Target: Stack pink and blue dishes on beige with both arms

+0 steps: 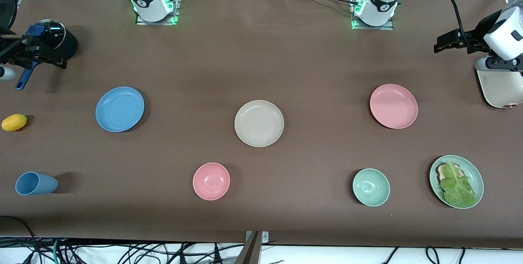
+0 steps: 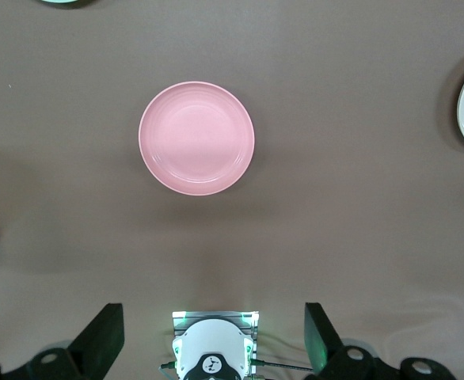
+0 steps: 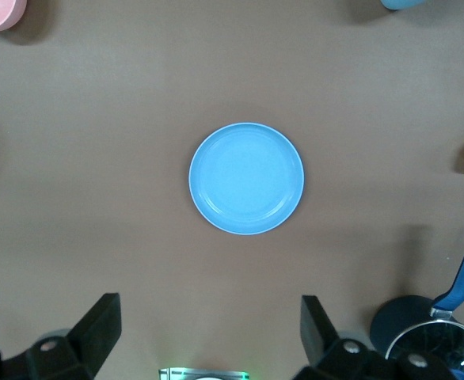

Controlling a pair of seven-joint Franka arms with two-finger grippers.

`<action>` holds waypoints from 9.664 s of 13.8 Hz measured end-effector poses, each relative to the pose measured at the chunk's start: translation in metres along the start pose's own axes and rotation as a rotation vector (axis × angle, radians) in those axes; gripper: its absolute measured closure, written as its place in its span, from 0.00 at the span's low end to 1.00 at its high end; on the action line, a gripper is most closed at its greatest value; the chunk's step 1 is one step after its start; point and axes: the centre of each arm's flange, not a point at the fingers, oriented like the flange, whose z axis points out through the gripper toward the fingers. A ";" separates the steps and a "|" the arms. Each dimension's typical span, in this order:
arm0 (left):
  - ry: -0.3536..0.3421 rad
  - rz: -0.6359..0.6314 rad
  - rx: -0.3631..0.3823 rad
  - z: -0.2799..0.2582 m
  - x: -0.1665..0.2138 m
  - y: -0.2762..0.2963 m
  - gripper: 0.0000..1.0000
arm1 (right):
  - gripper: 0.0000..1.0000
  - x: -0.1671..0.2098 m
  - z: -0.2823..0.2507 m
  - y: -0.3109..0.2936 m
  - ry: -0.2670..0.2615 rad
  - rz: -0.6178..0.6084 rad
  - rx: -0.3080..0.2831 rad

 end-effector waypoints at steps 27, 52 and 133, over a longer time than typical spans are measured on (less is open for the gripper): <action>0.019 -0.003 -0.003 -0.008 0.004 -0.003 0.00 | 0.00 -0.001 0.002 0.000 -0.012 0.000 0.001; 0.077 0.156 -0.237 0.258 0.174 -0.153 0.00 | 0.00 -0.001 0.003 0.000 -0.015 0.001 0.002; 0.222 -0.212 -0.182 0.377 0.097 0.385 0.95 | 0.00 -0.002 0.004 0.000 -0.023 0.001 0.003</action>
